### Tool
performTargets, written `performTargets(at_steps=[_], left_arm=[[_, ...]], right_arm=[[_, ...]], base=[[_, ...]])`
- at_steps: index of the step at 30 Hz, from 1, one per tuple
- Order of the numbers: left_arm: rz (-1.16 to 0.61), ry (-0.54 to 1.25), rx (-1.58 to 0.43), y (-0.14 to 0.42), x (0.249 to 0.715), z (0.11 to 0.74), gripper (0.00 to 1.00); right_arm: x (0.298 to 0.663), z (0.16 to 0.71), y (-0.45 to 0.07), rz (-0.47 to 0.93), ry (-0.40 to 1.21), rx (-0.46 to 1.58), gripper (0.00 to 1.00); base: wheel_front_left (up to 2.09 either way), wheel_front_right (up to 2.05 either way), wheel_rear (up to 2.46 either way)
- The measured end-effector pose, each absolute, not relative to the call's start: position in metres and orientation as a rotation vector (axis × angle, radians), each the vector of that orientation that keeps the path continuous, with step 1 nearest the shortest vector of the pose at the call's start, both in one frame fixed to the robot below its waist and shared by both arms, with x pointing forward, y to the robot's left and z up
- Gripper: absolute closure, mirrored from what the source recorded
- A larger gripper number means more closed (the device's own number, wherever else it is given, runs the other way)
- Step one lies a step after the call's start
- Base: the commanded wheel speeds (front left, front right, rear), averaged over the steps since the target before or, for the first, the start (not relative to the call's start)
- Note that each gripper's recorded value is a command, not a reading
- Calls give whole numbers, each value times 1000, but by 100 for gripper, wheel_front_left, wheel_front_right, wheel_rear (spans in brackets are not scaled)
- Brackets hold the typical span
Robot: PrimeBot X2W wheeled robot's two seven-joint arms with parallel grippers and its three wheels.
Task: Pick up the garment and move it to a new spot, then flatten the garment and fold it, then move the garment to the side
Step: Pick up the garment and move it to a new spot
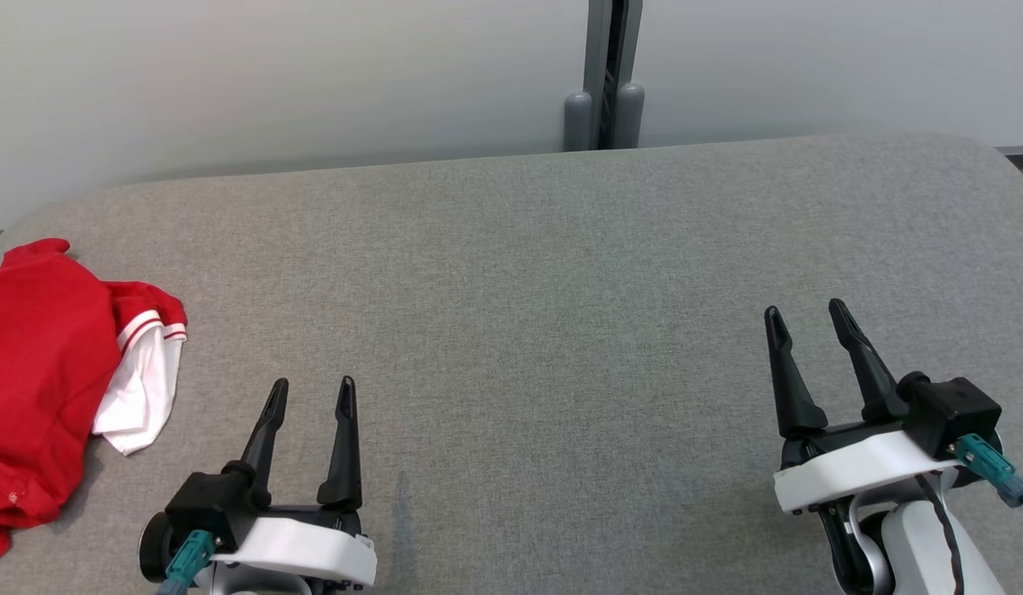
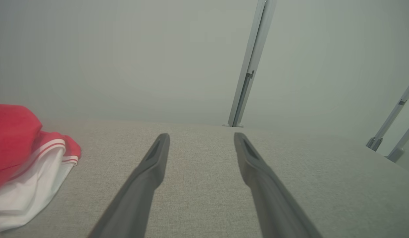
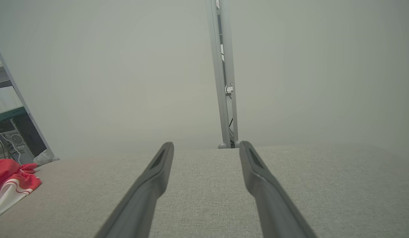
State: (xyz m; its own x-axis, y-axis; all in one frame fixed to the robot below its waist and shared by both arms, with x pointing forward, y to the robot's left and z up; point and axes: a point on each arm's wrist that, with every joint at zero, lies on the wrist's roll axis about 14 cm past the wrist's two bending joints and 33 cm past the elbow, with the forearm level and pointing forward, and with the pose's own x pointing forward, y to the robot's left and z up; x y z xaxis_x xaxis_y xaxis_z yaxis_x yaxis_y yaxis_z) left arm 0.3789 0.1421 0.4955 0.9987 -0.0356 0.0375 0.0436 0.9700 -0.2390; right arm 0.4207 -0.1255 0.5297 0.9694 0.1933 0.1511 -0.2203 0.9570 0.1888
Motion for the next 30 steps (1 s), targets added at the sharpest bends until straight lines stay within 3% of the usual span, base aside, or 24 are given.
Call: performTargets(at_steps=[15, 30], left_arm=[[92, -41, -238, 184, 361, 495, 0], [350, -71, -218, 259, 291, 495, 0]], right_arm=[[426, 528, -91, 303, -119, 218, 0], [414, 528, 5, 565, -81, 263, 0]], base=[[0, 0, 0], [0, 0, 0]])
